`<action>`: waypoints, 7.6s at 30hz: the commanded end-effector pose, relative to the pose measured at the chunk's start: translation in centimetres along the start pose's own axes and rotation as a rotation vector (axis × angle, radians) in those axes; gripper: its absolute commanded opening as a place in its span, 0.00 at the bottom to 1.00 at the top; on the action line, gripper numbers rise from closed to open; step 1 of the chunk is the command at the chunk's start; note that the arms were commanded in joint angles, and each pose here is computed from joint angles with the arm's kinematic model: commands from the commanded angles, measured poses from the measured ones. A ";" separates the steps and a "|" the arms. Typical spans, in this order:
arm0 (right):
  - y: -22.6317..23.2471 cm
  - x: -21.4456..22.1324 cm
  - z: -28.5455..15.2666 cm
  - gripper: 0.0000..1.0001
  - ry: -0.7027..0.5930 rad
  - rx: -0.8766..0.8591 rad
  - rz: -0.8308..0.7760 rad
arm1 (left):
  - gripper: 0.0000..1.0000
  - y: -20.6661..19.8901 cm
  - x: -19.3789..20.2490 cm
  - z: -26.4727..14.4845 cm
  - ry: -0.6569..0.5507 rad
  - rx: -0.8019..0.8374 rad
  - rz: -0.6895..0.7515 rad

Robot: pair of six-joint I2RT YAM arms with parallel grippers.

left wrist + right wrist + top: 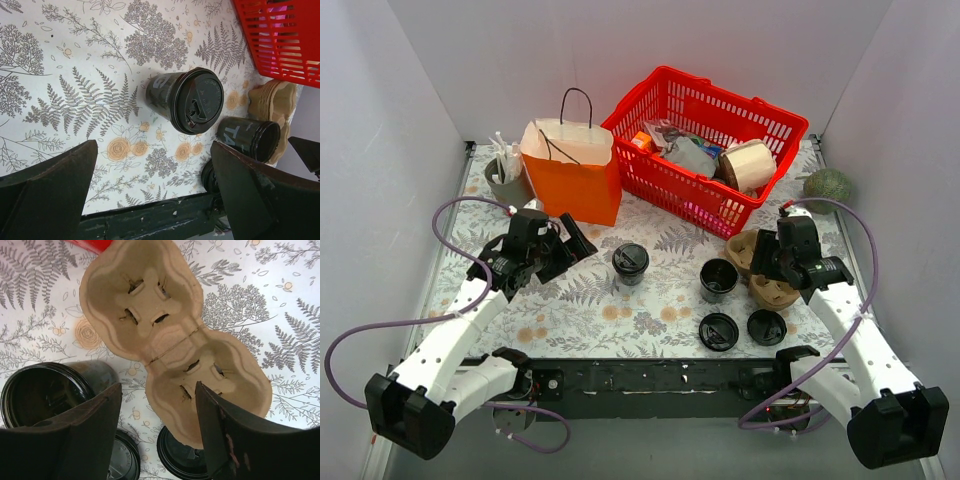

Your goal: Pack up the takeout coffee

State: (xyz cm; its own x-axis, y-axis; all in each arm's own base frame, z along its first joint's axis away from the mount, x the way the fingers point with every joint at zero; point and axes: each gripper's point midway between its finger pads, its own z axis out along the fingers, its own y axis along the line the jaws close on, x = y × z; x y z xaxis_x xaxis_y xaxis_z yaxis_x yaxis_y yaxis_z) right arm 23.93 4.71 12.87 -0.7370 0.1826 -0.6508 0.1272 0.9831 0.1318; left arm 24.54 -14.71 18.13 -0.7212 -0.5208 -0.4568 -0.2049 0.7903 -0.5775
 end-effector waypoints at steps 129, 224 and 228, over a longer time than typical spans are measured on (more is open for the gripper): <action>23.2 -7.9 -8.1 0.01 -0.292 -0.562 -0.373 | 0.84 -8.7 -21.0 4.7 -0.536 -0.281 -0.162; 36.8 -14.1 -29.5 0.01 -0.390 -1.121 -0.097 | 0.98 -0.8 -7.5 -10.6 -0.390 -0.134 -0.134; 37.1 -11.9 -26.1 0.01 -0.361 -0.974 0.004 | 0.98 0.1 -8.1 -11.5 -0.442 -0.166 -0.151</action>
State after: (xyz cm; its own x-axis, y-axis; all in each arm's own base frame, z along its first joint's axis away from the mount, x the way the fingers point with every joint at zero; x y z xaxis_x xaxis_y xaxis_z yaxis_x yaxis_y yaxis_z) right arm 17.99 39.34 44.77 -0.4851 0.1596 -0.8598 -0.7316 0.4645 0.4990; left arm 23.43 -9.53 29.20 -0.4070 -0.7096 -0.5751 -0.3502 0.7027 -0.6193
